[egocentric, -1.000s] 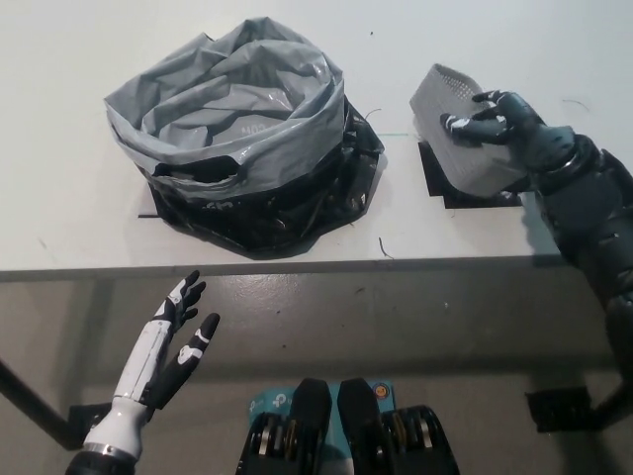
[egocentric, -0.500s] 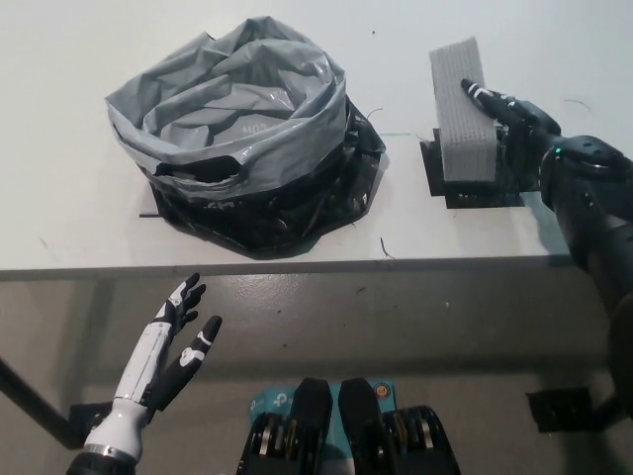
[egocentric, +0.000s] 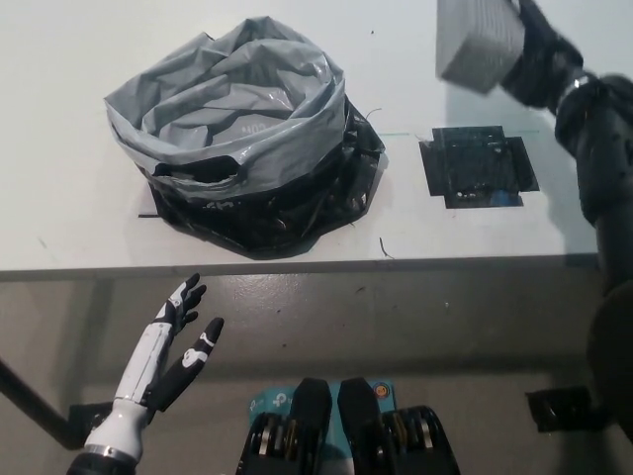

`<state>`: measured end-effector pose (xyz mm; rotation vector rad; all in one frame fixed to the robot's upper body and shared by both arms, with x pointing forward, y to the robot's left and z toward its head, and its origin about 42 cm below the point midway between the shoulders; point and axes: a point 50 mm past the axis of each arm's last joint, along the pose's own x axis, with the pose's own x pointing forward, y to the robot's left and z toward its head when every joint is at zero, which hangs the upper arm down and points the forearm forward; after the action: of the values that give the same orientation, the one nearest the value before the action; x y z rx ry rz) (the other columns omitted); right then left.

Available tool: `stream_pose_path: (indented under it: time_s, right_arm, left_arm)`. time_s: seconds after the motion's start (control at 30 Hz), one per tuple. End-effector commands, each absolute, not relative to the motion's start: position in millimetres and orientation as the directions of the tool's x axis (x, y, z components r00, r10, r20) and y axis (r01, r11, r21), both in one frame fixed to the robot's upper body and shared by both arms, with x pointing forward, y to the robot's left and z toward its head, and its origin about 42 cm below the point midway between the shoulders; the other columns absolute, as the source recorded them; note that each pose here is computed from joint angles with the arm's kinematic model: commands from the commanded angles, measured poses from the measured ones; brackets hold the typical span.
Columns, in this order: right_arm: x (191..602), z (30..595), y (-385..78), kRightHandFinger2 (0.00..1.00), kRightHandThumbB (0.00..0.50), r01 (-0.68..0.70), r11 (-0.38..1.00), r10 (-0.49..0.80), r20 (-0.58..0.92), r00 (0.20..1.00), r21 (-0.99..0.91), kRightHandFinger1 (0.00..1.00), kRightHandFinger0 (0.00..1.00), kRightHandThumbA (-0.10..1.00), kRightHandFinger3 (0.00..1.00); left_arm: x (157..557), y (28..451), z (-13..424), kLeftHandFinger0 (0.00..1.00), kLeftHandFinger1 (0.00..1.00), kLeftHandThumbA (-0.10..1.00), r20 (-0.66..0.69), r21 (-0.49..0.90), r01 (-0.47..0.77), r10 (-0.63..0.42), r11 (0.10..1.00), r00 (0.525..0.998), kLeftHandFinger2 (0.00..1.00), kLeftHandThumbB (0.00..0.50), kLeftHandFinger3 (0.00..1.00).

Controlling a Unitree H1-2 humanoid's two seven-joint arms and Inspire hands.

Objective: Use the right hand to pick up a small rectangular container and put it into a plastic bag and lift the bag

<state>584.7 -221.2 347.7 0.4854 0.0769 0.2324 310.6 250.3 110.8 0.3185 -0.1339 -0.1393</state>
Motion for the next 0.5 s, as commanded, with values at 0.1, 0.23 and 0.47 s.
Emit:
stream_pose_path:
  time_s: [0.1, 0.23, 0.47]
  right_arm:
    - [568, 512, -137, 0.84, 0.173, -0.555, 0.780, 0.493, 0.264, 0.829, 0.288, 0.41, 0.00, -0.10, 1.00]
    - [567, 528, -100, 0.90, 0.169, -0.543, 0.823, 0.510, 0.202, 0.836, 0.170, 0.43, 0.00, -0.10, 1.00]
    - [564, 520, -48, 0.97, 0.185, -0.540, 0.838, 0.546, 0.137, 0.826, -0.080, 0.50, 0.02, -0.10, 1.00]
  left_arm:
    - [307, 253, 116, 1.00, 1.00, 0.75, 0.132, 0.338, 0.120, -0.173, 0.934, 0.976, 1.00, 0.177, 1.00]
    - [308, 252, 117, 1.00, 1.00, 0.76, 0.129, 0.339, 0.124, -0.176, 0.933, 0.976, 1.00, 0.188, 1.00]
    - [310, 251, 120, 1.00, 1.00, 0.75, 0.138, 0.361, 0.131, -0.192, 0.923, 0.972, 1.00, 0.161, 1.00]
